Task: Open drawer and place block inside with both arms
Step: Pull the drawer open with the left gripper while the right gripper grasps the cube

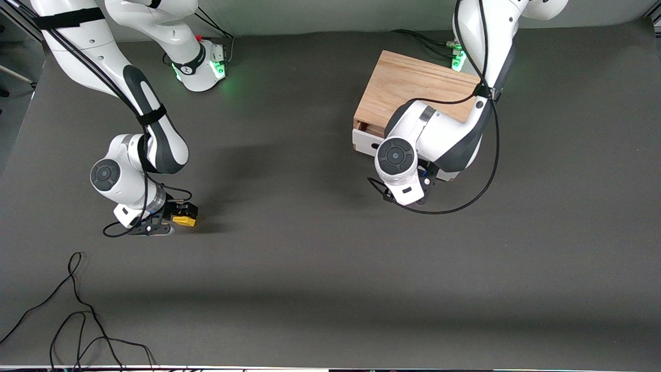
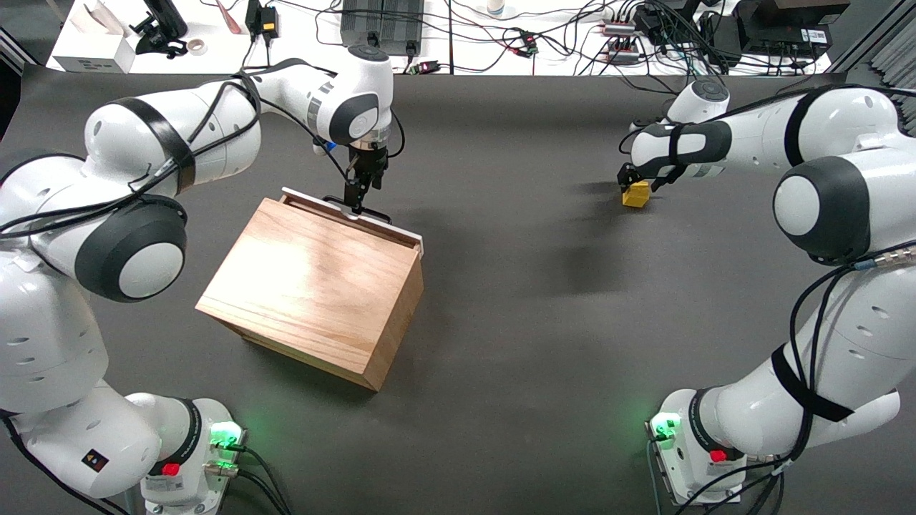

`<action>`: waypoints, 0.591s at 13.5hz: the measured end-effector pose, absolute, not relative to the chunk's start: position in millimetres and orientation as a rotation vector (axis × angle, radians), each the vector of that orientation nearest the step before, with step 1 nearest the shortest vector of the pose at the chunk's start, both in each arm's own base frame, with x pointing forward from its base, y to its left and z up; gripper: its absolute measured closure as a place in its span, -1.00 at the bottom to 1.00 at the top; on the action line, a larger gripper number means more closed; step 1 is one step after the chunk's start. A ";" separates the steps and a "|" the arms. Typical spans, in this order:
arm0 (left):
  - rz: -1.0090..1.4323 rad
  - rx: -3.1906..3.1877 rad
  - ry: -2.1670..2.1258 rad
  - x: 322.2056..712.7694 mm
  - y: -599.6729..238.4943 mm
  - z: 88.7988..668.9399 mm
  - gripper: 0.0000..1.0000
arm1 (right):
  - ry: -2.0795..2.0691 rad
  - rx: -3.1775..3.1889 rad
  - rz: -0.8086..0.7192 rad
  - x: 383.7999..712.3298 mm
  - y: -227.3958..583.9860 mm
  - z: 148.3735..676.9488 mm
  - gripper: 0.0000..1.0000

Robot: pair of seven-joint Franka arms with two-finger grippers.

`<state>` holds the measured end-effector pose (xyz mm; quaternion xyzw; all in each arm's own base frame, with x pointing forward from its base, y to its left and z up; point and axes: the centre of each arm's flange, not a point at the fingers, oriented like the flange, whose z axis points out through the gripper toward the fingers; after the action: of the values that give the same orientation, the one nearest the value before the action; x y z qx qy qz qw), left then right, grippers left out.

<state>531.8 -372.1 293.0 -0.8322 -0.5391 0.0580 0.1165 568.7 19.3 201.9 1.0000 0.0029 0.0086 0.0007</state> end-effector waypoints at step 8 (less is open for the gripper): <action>0.126 -2.509 -1.628 561.9 -381.4 297.7 -1.00 | 0.008 3.140 0.028 568.8 19.2 201.7 -0.13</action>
<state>561.9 -381.4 297.7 -0.8359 -0.5423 0.0420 0.0739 568.8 19.2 201.7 1.0000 0.0027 0.0088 0.0007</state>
